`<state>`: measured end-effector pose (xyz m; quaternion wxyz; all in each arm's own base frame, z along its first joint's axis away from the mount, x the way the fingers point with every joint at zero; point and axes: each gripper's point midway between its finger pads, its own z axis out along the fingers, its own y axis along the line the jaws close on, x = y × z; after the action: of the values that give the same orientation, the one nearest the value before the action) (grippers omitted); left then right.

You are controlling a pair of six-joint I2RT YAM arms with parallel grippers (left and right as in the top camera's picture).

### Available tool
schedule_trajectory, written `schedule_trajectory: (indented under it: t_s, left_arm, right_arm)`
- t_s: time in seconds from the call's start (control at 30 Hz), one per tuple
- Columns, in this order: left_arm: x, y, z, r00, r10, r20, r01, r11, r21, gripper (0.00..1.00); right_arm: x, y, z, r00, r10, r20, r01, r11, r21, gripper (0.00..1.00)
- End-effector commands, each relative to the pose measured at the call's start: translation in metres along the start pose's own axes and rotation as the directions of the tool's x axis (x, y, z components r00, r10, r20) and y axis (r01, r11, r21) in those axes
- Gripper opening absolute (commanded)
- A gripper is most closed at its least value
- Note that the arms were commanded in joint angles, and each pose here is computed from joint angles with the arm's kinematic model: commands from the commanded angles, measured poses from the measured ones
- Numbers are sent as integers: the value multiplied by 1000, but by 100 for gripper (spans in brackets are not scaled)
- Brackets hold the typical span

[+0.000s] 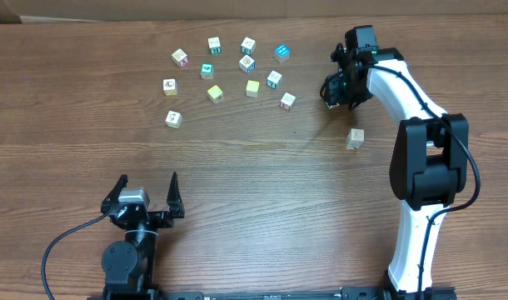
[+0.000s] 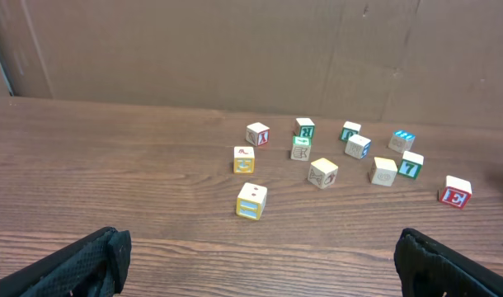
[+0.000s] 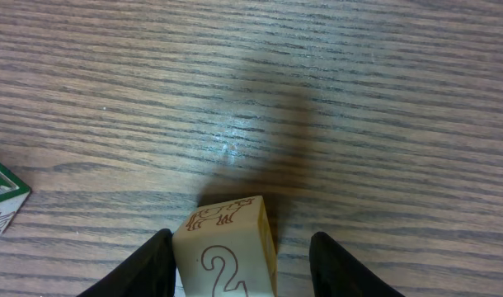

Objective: Form a tower
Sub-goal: 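Move the right gripper to the 2 block and grasp it, then lift the 2 block with the right gripper and carry it over the stack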

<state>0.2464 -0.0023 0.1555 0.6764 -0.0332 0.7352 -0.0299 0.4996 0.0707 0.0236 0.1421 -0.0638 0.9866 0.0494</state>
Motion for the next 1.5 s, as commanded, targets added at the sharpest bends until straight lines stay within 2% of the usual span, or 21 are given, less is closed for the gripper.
schedule_trajectory:
  t_s: [0.0,0.13,0.27,0.4,0.57,0.8,1.17,1.3,1.47]
  left_arm:
    - [0,-1,0,1000,29,7,-29,1000,5,100]
    - [0,-1,0,1000,29,7,-29,1000,5,100]
    - [-1,-1,0,1000,29,7,-29,1000,5,100]
    - [0,-1,0,1000,29,7,-29,1000,5,100]
    - [0,-1,0,1000,29,7,-29,1000,5,100]
    - [0,-1,0,1000,29,7,-29,1000,5,100]
    - [0,-1,0,1000,29,7,-29,1000,5,100]
    - [-1,-1,0,1000,29,7,-29,1000,5,100]
    - [-1,-1,0,1000,29,7,-29,1000,5,100]
  right_arm:
    - [0,1,3,1000,-6,-1,6,1000,-9,49]
    - [-1,1,3,1000,-6,2,6,1000,-9,42]
    - [0,2,3,1000,-5,2,5,1000,-13,31]
    - [-3,6,-3,1000,-5,5,5,999,-32,25]
    - [-11,7,-26,1000,-4,27,5,999,-31,24]
    - [-21,12,-92,995,29,92,-27,999,-29,24]
    - [8,21,-201,987,70,146,-65,997,-33,24]
    - [15,22,-215,985,94,147,-89,995,-37,24]
    - [33,21,-213,990,123,73,-121,992,-32,24]
